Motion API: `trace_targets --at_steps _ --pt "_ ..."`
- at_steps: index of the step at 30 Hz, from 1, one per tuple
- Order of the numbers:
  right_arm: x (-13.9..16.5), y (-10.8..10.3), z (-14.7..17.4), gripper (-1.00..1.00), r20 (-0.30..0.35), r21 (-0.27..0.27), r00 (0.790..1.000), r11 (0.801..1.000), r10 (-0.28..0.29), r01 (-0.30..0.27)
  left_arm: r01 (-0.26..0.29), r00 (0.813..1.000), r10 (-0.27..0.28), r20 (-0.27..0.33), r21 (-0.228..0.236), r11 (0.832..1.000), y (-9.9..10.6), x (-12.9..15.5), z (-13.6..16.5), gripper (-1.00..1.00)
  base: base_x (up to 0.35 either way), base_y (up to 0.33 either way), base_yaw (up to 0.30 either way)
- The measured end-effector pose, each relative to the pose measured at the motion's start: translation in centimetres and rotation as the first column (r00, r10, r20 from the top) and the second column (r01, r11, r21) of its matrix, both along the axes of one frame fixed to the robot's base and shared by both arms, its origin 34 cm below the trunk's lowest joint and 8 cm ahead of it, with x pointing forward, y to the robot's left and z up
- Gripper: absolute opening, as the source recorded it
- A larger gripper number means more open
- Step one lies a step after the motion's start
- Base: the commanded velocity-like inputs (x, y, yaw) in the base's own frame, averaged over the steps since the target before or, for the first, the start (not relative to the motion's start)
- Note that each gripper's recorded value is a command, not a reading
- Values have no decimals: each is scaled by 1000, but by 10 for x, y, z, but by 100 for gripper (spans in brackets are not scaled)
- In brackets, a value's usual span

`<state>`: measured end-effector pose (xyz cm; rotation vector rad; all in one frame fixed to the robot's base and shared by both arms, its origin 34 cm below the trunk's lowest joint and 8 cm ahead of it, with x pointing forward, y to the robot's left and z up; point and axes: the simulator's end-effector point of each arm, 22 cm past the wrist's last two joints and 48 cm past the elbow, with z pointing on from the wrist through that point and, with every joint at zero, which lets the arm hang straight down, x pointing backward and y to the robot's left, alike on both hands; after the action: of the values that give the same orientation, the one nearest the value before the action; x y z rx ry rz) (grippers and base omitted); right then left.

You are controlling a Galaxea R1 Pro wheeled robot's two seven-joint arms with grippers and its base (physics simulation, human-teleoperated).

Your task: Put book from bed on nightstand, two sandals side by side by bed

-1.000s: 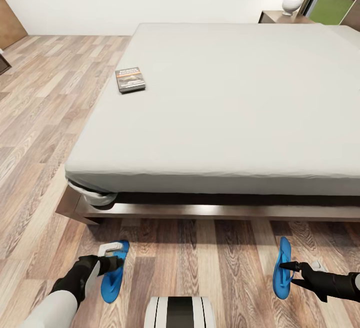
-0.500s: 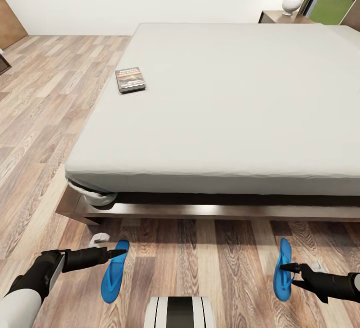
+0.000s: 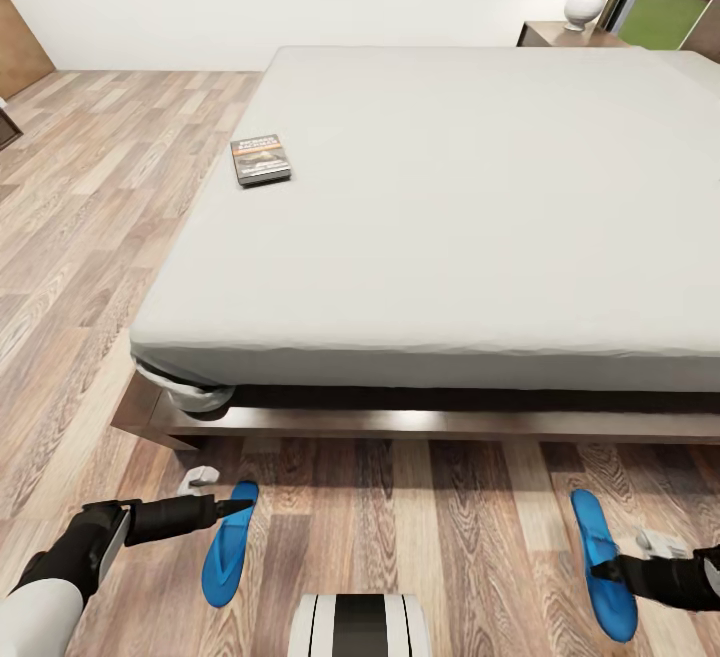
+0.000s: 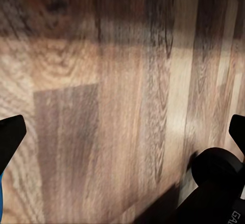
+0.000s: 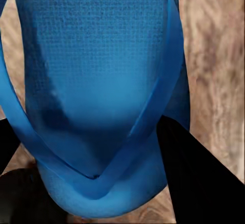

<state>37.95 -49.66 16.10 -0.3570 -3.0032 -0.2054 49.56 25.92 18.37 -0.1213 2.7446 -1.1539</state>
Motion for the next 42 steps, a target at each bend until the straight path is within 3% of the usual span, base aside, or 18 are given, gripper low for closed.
trace_targets --at_steps 2,3,5,6,8,10,23,25,27,30,32,34,37,42 --pt "-1 -26 -3 -100 -2 -114 997 990 78 -77 1 1000 -1 0 -1 1000 -1 0 0 100 0 0 0" --pt "-3 -56 -1 -100 -27 -239 992 962 125 -128 1 1000 -1 -1 -1 1000 -1 0 0 100 0 0 0" --pt "-5 -96 8 -100 -70 -413 987 896 146 -162 2 1000 -2 -1 -1 1000 -2 -1 0 100 0 0 0" --pt "-5 -110 13 -100 -85 -471 986 866 147 -169 2 1000 -2 -1 -1 1000 -2 -1 0 100 0 0 0" --pt "-7 -124 19 -100 -100 -529 985 830 143 -175 2 1000 -2 -1 0 1000 -2 -1 -1 100 0 0 0" --pt "-8 -131 22 -100 -108 -555 984 812 141 -178 2 1000 -2 -1 0 1000 -2 -1 -1 100 0 0 0" --pt "-2 -134 23 -100 -94 -570 985 803 148 -175 2 1000 -2 -3 0 1000 -2 -1 -1 100 0 0 0" --pt "10 -135 22 -100 -43 -582 983 795 177 -169 2 1000 -2 -3 0 1000 -3 -1 -1 100 0 0 0" --pt "33 -124 15 -100 63 -589 973 795 224 -145 3 1000 -3 -3 -1 1000 -3 -1 -1 100 0 0 0" --pt "50 -97 2 -100 150 -570 957 812 249 -122 3 1000 -3 -2 -2 1000 -3 -1 -1 100 0 0 0" --pt "52 -92 0 -100 168 -557 955 823 242 -111 3 1000 -3 -2 -2 1000 -3 -1 -1 100 0 0 0" --pt "54 -82 -4 -100 205 -513 958 856 200 -69 3 1000 -3 -3 -2 1000 -3 -1 -1 100 0 0 0" --pt "60 -57 -11 -100 283 -393 956 919 82 38 2 1000 -2 -3 -3 1000 -3 -1 0 100 0 0 0" --pt "61 -46 -14 -100 299 -331 954 939 9 95 2 1000 -2 -2 -3 1000 -3 -1 0 100 0 92 0"
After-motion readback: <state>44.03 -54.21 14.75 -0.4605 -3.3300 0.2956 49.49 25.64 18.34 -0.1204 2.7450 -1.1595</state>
